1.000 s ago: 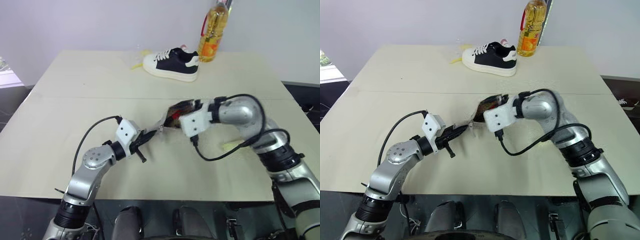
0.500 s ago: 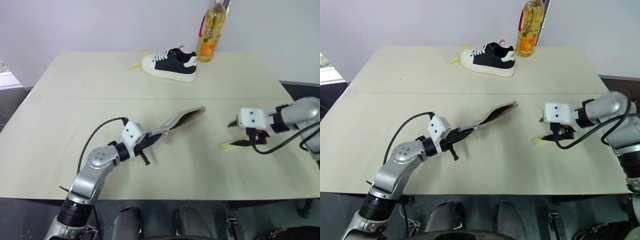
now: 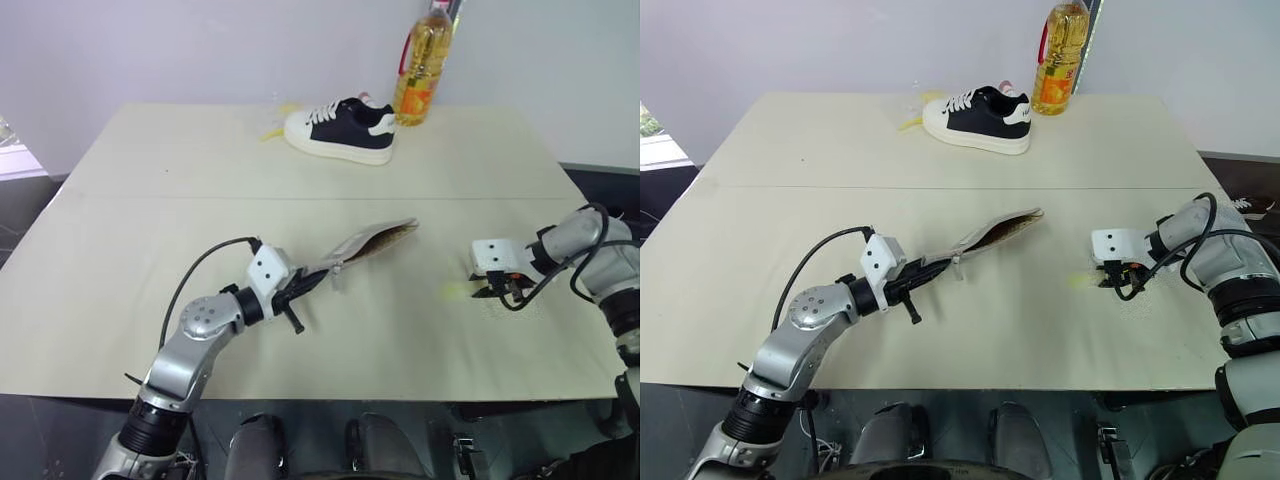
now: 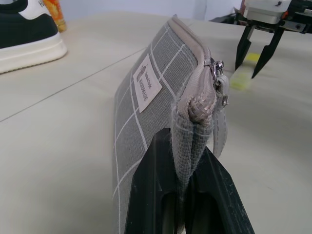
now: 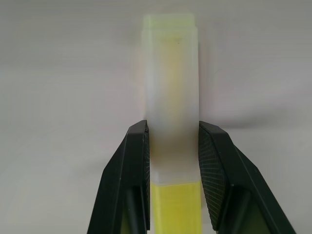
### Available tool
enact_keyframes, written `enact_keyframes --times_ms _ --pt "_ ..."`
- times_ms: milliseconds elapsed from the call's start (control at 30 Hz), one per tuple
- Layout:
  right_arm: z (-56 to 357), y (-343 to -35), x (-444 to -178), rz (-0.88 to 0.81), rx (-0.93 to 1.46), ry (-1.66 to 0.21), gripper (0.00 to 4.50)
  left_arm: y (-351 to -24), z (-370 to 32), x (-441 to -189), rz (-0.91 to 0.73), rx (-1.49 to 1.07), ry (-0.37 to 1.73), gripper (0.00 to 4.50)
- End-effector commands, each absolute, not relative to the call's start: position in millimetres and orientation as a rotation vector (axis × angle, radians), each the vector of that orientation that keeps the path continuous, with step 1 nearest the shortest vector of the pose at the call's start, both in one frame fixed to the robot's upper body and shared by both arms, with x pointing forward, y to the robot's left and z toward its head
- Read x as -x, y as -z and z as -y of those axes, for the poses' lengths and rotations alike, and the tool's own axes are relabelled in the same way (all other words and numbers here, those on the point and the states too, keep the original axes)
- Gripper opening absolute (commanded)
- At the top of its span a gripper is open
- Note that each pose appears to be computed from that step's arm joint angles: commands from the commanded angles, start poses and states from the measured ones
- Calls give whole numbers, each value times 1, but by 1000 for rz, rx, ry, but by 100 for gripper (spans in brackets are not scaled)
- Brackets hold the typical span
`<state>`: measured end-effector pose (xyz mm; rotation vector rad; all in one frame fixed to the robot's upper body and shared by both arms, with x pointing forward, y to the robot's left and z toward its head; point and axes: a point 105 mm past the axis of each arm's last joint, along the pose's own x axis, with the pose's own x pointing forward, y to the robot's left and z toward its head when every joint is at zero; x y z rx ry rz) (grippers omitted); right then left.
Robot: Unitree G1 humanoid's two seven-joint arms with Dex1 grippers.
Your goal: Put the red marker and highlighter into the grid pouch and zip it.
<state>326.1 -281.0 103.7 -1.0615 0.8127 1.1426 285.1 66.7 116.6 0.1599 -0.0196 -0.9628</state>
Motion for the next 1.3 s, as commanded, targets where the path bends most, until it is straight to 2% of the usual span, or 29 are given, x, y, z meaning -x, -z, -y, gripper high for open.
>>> enact_keyframes --times_ms 33,167,267,567,767,1300 --pt "270 -123 -339 -668 1107 -1091 82 -128 -69 -283 68 -177 952 0" --pt "248 -150 -356 -481 1149 -997 82 -129 -74 -286 72 -187 931 0" --pt "217 -192 -360 -269 1206 -924 82 -130 -78 -291 81 -203 908 0" --pt "185 -223 -344 -133 1266 -891 82 -129 -77 -298 89 -213 910 0" --pt "172 -224 -343 -114 1286 -916 82 -131 -75 -300 100 -214 912 0" --pt "142 -200 -352 -28 1600 -948 82 -135 -70 -294 111 -234 932 0"
